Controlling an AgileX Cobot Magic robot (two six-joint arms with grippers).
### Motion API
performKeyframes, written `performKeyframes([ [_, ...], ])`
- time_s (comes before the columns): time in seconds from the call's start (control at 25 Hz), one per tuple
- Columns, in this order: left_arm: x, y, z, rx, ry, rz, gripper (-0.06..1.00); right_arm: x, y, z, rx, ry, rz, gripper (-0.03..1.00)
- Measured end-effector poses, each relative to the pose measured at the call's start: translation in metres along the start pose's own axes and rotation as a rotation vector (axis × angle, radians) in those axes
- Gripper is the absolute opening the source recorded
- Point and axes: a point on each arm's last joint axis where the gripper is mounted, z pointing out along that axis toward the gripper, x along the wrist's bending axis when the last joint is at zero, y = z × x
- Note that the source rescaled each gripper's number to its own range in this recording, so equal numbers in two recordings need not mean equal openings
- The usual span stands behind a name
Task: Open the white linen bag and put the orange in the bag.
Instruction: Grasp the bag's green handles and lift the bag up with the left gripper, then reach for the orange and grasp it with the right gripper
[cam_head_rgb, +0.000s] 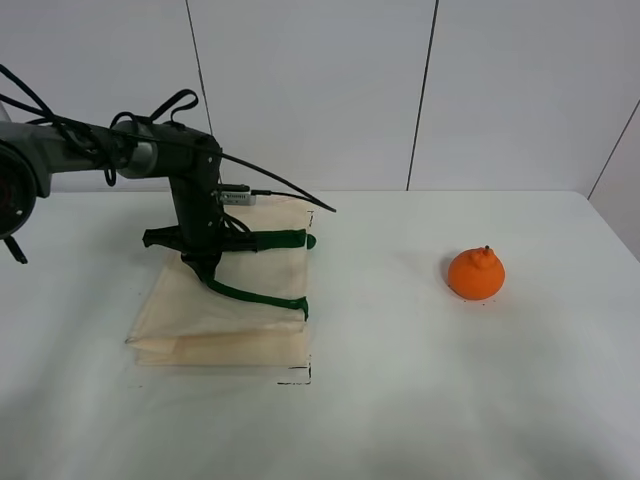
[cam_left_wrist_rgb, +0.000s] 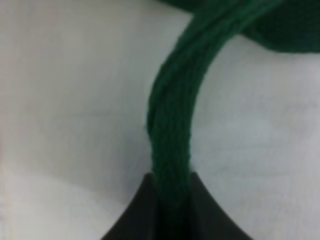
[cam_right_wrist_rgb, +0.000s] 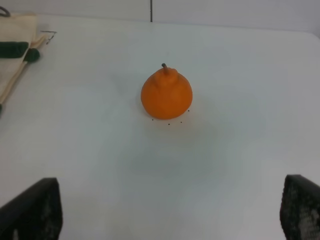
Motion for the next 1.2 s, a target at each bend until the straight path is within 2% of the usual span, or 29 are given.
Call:
performKeyframes([
  [0.12, 0.004, 0.010, -0.040, -0.042, -0.006, 0.003, 0.00, 0.000, 0.000, 0.000, 0.000, 0.000, 0.000, 1.00],
  [0.16, 0.007, 0.017, -0.083, -0.111, -0.043, 0.015, 0.00, 0.000, 0.000, 0.000, 0.000, 0.000, 0.000, 1.00],
  [0.36, 0.019, 0.017, -0.185, -0.278, -0.158, 0.045, 0.00, 0.000, 0.002, 0.002, 0.018, 0.002, 0.003, 1.00],
  [0.48, 0.026, 0.015, -0.234, -0.412, -0.223, 0.066, 0.00, 0.000, 0.017, 0.013, 0.101, 0.007, 0.013, 1.00],
  [0.6, 0.033, 0.003, -0.273, -0.501, -0.293, 0.070, 0.00, 0.000, 0.040, 0.038, 0.246, 0.018, 0.037, 1.00],
  [0.76, 0.042, -0.013, -0.304, -0.566, -0.331, 0.074, 0.00, -0.003, 0.070, 0.090, 0.440, 0.024, 0.071, 1.00],
  [1.0, 0.042, -0.019, -0.312, -0.570, -0.385, 0.078, 0.00, -0.011, 0.109, 0.197, 0.622, 0.019, 0.062, 1.00],
  [1.2, 0.040, -0.020, -0.313, -0.567, -0.394, 0.084, 0.00, -0.018, 0.130, 0.289, 0.746, 0.033, 0.038, 1.00],
])
